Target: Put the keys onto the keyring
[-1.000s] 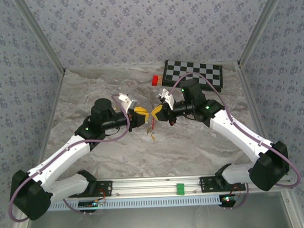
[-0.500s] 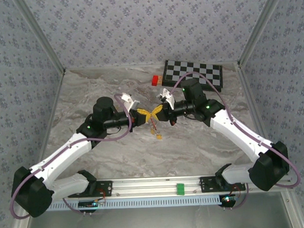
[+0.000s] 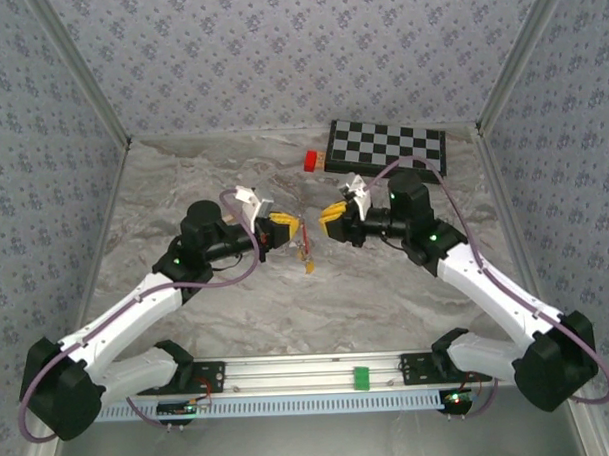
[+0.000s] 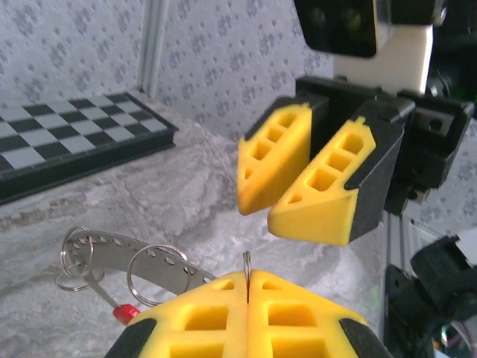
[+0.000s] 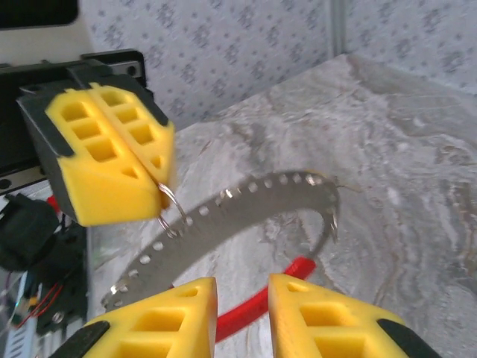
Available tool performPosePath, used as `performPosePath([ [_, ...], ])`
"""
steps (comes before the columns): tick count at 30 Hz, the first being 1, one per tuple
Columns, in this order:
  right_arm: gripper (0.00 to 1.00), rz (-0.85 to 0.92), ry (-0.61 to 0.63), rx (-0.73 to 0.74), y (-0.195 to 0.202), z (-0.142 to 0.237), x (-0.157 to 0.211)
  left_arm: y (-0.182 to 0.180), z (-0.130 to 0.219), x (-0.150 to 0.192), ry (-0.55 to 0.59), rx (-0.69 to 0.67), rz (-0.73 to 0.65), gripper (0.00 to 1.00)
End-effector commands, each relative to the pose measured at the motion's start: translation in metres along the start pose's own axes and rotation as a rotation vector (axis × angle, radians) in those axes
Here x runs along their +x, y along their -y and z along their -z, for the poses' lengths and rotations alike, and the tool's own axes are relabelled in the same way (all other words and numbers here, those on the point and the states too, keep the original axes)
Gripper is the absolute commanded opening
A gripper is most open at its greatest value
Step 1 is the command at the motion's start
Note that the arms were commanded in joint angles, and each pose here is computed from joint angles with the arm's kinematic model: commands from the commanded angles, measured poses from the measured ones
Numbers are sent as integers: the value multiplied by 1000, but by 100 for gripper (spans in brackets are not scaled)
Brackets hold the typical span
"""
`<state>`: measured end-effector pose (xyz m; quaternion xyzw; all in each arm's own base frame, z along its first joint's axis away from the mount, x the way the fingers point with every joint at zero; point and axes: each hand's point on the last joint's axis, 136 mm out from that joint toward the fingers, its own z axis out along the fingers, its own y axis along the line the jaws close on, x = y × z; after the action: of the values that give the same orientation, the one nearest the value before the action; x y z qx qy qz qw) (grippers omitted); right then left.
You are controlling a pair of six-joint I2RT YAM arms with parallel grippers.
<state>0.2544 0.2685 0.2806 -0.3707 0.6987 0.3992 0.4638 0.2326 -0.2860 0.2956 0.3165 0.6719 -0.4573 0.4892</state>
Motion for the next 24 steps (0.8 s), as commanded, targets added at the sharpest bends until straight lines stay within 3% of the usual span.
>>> performPosePath([
  [1,25,-20,97,78,11,4,-13,14,6,-40,174,9,-60,0],
  [16,25,-7,171,24,-26,-12,-24,23,-7,-67,384,5,1,0],
  [24,24,-114,228,97,-5,3,-27,25,1,-75,455,-12,38,0],
])
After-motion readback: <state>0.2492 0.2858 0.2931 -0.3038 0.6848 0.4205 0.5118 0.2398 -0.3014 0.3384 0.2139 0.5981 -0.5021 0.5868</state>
